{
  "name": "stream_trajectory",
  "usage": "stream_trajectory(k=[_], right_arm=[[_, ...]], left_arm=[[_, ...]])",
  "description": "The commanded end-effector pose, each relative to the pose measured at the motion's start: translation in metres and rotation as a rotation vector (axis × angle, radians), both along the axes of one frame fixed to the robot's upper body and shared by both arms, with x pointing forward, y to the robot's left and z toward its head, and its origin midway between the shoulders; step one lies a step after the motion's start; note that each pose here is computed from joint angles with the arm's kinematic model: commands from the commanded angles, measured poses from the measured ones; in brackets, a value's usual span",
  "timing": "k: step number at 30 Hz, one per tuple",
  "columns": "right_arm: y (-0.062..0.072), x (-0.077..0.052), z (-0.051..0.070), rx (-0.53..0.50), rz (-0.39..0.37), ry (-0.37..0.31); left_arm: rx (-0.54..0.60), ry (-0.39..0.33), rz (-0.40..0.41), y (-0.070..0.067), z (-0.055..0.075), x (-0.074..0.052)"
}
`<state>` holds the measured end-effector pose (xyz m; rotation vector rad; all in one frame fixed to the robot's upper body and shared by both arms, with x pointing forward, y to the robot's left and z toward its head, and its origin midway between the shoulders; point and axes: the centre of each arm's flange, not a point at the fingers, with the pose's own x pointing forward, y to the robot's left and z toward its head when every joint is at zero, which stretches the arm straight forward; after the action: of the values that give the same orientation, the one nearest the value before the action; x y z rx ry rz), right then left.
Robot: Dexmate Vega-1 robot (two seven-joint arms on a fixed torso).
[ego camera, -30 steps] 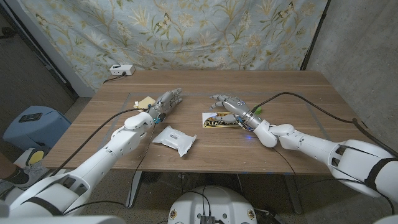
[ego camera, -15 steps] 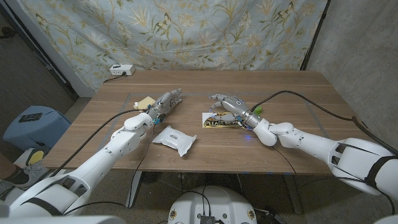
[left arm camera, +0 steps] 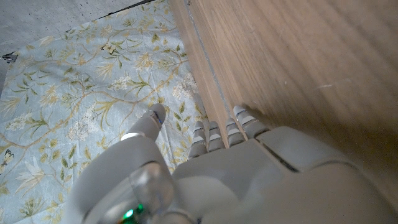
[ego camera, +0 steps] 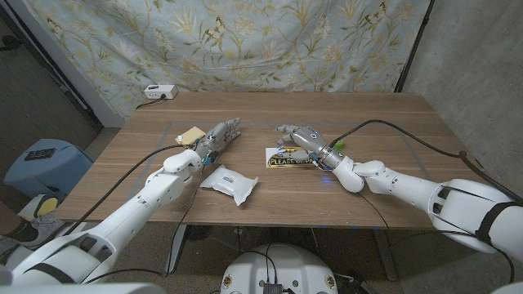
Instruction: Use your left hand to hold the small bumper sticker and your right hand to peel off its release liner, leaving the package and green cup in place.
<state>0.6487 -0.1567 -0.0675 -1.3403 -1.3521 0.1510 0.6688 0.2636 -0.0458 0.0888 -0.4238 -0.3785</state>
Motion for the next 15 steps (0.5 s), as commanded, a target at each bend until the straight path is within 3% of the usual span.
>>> stream_trajectory(k=[1, 15], right_arm=[[0.0016, 0.005, -0.0053, 0.004, 0.002, 0.01], [0.0018, 0.0095, -0.0043, -0.004, 0.009, 0.007]], left_arm=[[0.011, 0.004, 0.0, -0.0038, -0.0021, -0.0034], [0.02, 0.007, -0.006, -0.0085, -0.0016, -0.0046]])
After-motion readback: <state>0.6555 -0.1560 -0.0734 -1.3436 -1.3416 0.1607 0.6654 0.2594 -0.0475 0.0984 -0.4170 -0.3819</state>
